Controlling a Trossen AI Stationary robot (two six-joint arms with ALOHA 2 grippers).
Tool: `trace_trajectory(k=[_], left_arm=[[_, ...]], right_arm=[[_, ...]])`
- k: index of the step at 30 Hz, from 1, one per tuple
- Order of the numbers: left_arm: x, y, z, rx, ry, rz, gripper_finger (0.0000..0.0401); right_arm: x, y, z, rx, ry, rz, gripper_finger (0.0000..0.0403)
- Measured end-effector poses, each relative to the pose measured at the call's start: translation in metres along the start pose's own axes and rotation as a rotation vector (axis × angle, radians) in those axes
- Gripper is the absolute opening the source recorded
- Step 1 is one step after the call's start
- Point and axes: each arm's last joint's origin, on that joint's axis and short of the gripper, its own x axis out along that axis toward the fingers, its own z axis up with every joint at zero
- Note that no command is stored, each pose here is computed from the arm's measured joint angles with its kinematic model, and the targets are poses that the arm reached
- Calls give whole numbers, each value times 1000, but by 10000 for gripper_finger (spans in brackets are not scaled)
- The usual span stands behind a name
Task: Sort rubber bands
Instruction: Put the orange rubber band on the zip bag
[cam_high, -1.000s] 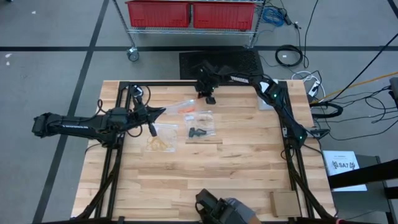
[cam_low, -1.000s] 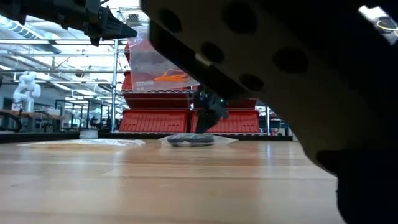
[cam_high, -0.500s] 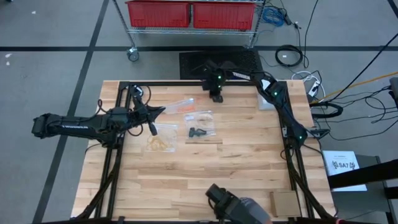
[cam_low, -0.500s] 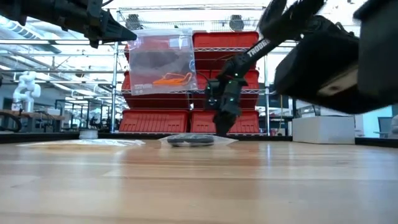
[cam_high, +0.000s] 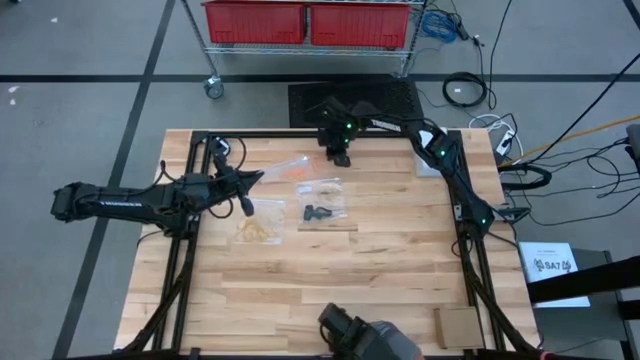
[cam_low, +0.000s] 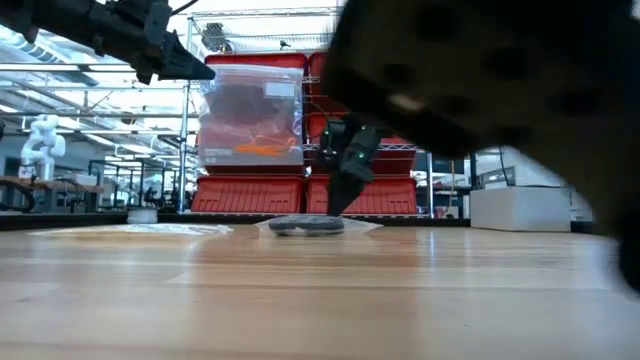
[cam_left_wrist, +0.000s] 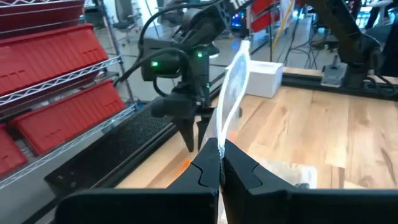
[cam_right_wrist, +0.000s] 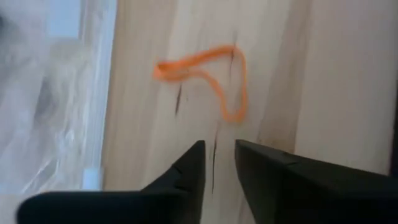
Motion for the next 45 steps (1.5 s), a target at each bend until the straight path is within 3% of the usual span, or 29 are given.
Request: trace_trajectory(k=[5,10,13,18,29,37,45], left_arm=[[0,0,0,1,1,0,4],[0,0,0,2,3,3,4],[0,1,0,1,3,9,4],[1,2,0,1,4,15,4],[1,2,-3,11,26,13,4],[1,2,-5,4,48,11,4],[1,2,-5,3,46,11,4]], right_arm=[[12,-2,5,-55,-34,-27,129],[12,-4,4,-66,-42,-32,134],[13,-3,4,-107,-37,-31,109],[13,-3,5,-130,-46,-35,12],[10,-3,-7,-93,56,-8,1],[-3,-8,-29,36,147,56,0],[-22,-6,-44,284,253,78,21]])
